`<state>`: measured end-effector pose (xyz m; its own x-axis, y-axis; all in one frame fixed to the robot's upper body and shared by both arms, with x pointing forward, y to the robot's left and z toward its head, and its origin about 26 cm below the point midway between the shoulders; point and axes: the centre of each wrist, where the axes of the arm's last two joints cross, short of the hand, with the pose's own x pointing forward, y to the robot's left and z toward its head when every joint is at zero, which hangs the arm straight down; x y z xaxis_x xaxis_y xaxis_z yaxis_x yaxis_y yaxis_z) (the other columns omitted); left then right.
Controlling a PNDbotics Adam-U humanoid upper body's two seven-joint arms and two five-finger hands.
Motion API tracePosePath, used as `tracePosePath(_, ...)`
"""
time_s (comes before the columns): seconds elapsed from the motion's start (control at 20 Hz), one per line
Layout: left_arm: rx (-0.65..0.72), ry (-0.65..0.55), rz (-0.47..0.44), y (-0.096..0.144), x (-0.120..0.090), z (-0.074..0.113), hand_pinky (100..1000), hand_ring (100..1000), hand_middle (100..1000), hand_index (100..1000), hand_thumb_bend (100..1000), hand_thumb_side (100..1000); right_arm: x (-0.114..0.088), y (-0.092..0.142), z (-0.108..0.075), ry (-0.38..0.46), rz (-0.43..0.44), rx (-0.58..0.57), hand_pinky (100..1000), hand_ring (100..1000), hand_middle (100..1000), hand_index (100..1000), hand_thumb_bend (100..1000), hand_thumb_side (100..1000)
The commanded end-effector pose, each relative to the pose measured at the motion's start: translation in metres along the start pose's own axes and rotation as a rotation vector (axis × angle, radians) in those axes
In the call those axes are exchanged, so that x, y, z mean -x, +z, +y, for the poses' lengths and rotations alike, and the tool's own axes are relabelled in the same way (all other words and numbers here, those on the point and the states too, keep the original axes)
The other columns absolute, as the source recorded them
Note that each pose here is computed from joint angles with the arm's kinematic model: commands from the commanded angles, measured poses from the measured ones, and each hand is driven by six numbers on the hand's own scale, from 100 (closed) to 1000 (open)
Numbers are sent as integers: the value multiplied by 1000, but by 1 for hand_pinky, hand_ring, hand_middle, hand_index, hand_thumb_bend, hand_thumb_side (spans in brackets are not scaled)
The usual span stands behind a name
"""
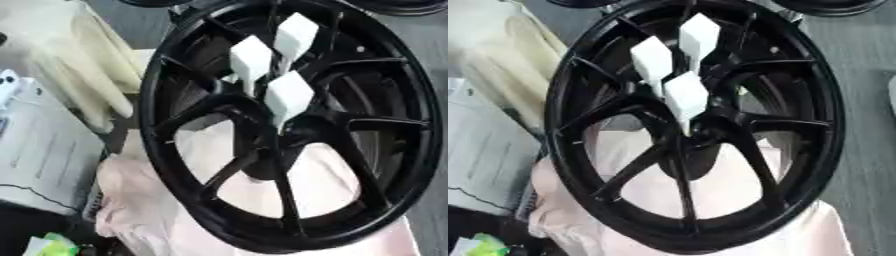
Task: Pull the pin out of the wheel hub.
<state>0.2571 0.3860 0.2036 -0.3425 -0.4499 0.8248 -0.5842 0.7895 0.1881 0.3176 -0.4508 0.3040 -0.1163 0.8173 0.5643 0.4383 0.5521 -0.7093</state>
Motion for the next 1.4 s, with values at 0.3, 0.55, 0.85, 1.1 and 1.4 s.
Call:
tracePosePath(0.3,21,14,-37,-6,-11,-1,605,481,476,681,240,688,5,40,-20,81,-110,216,882,811,801,864,357,640)
tracePosePath(0.55,35,33,-41,-8,-13,-5,604,481,475,679,243,685,-24,42,-20,-58,-269,352,778,581,518,612,478,140)
tracePosePath(0.85,75,129,-85,-16,-26,-20,603,480,475,677,257,679,-91,38,7,-310,-587,427,784,581,523,618,403,140)
tracePosePath(1.1,89,241,-154,-22,-38,-34,605,482,476,677,276,673,-118,35,45,-538,-682,421,789,588,530,626,387,177)
tracePosePath(1.4,96,357,-242,-25,-46,-45,609,488,481,679,295,668,-119,37,68,-839,-723,357,785,591,535,630,405,186)
